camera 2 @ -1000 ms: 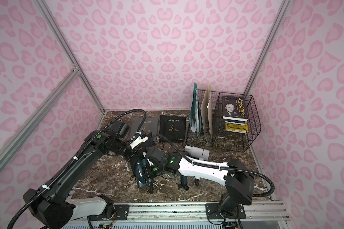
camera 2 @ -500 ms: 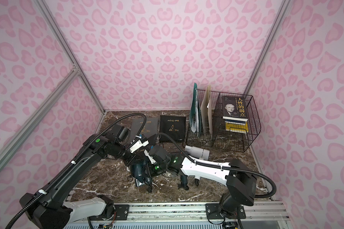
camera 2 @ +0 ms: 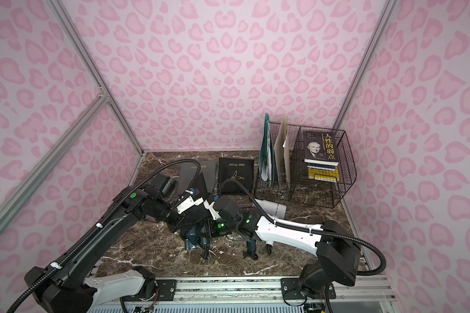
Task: Pack away hair dryers
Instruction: Place the hair dryer in the drawstring bag.
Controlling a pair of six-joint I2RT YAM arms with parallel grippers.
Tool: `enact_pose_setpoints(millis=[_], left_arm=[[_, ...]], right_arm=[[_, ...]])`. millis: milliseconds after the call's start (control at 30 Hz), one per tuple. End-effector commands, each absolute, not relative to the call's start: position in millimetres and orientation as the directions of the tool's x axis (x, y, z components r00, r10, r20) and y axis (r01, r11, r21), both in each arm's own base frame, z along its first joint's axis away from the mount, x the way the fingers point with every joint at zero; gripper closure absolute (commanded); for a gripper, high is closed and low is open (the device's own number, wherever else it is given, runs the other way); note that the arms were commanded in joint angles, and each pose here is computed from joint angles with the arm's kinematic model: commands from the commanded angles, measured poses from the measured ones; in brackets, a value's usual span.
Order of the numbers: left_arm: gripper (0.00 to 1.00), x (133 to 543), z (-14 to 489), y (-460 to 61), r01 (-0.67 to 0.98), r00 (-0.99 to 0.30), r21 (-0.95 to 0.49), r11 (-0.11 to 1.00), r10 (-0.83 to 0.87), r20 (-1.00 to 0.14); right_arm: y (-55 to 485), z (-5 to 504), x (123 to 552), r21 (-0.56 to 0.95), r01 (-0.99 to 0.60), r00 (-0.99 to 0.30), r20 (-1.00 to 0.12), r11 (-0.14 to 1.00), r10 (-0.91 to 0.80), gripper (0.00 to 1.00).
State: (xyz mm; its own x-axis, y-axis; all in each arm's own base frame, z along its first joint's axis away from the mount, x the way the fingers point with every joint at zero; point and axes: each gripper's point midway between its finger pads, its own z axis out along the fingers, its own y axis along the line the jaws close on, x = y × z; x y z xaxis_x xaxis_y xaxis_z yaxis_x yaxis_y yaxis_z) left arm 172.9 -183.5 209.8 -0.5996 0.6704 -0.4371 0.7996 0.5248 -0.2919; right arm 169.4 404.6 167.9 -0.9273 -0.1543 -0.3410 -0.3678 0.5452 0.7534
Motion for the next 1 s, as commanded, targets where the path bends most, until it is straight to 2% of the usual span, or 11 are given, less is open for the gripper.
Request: enact_pose_setpoints(millis=[0, 367, 500, 900, 967], left_arm=[[0.99, 162, 221, -188, 0.809, -0.588, -0.336, 0.483, 0.674, -0.448], [0.98, 165, 232, -197, 0.802, -0.597, -0.371, 0.468, 0.655, -0.464], [0.98, 173, 230, -194, 0.798, -0.603, -0.338, 0.500, 0.652, -0.459], [0.98, 180, 231, -190, 0.800, -0.598, -0.292, 0.524, 0.657, -0.460], [0.98, 180, 232, -190, 0.803, -0.594, -0.290, 0.522, 0.656, -0.465]], right_arm=[[414, 186, 174, 0.792, -0.386, -0.919, -0.374, 0.472, -0.124, 1.00], [418, 176, 165, 0.751, -0.421, -0.906, -0.373, 0.510, -0.199, 0.95], [420, 176, 163, 0.742, -0.433, -0.901, -0.376, 0.512, -0.216, 0.85], [418, 159, 165, 0.707, -0.429, -0.903, -0.354, 0.562, -0.244, 0.73], [418, 158, 165, 0.707, -0.429, -0.903, -0.351, 0.562, -0.248, 0.63]])
